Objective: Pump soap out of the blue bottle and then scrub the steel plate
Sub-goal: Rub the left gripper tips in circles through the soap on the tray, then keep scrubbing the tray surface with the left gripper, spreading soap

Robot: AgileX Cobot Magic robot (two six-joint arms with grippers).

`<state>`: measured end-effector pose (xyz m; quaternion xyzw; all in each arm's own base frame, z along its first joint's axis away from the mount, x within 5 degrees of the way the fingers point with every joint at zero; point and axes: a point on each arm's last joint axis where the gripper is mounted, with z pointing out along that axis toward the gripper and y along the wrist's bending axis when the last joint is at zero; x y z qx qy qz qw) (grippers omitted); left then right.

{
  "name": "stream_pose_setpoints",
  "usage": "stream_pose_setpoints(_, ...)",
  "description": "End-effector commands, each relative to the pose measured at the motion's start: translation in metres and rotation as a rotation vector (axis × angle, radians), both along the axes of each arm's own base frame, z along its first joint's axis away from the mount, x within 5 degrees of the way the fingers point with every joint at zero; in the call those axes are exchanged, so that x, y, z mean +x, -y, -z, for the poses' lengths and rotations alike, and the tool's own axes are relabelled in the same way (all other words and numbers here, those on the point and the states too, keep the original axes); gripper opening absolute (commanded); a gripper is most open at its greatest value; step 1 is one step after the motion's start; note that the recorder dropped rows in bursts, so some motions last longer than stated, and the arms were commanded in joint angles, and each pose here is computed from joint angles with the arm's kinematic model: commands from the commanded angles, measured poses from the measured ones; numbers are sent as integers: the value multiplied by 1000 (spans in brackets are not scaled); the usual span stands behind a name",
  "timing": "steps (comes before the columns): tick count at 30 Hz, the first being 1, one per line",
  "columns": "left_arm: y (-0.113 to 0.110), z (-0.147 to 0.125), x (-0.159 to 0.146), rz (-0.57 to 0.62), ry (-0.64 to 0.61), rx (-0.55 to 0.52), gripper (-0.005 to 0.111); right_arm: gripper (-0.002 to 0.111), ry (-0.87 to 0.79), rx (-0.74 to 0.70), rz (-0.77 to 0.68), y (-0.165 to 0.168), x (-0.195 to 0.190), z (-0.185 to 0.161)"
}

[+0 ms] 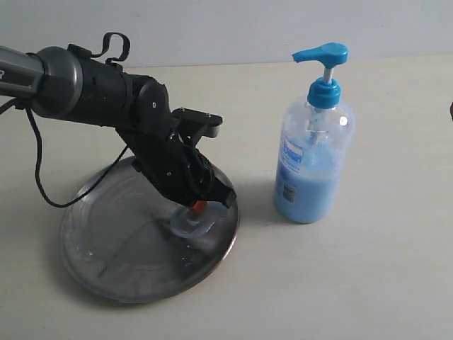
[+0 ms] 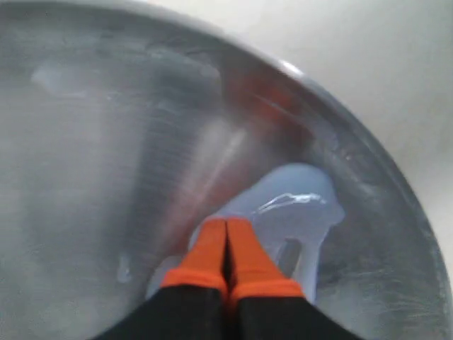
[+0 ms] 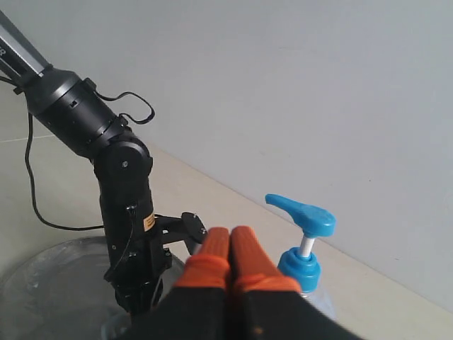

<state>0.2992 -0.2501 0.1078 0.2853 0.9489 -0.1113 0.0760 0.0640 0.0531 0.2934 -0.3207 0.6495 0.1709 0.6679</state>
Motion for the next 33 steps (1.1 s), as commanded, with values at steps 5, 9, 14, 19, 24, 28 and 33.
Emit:
stream_pose_setpoints(5,-15,8,-5,51,-31,152,0,0,8,-5,-12,-1,0,1)
stream_pose_setpoints(9,-16,8,-5,52,-31,156,0,0,8,-5,-12,-1,0,1)
stream_pose_setpoints(14,-16,8,-6,41,-47,154,0,0,9,-3,-14,-1,-1,1)
stream_pose_setpoints(19,-12,8,-12,1,-108,114,0,0,10,-3,-16,-1,-1,1)
stream_pose_setpoints(24,-7,7,-16,12,-155,62,0,0,12,0,-19,-2,-1,1)
stream_pose_setpoints(28,0,5,-19,1,-187,-6,0,0,12,0,-19,-2,-1,1)
stream_pose_setpoints(33,5,4,-21,16,-190,-50,0,0,12,0,-19,-2,-1,1)
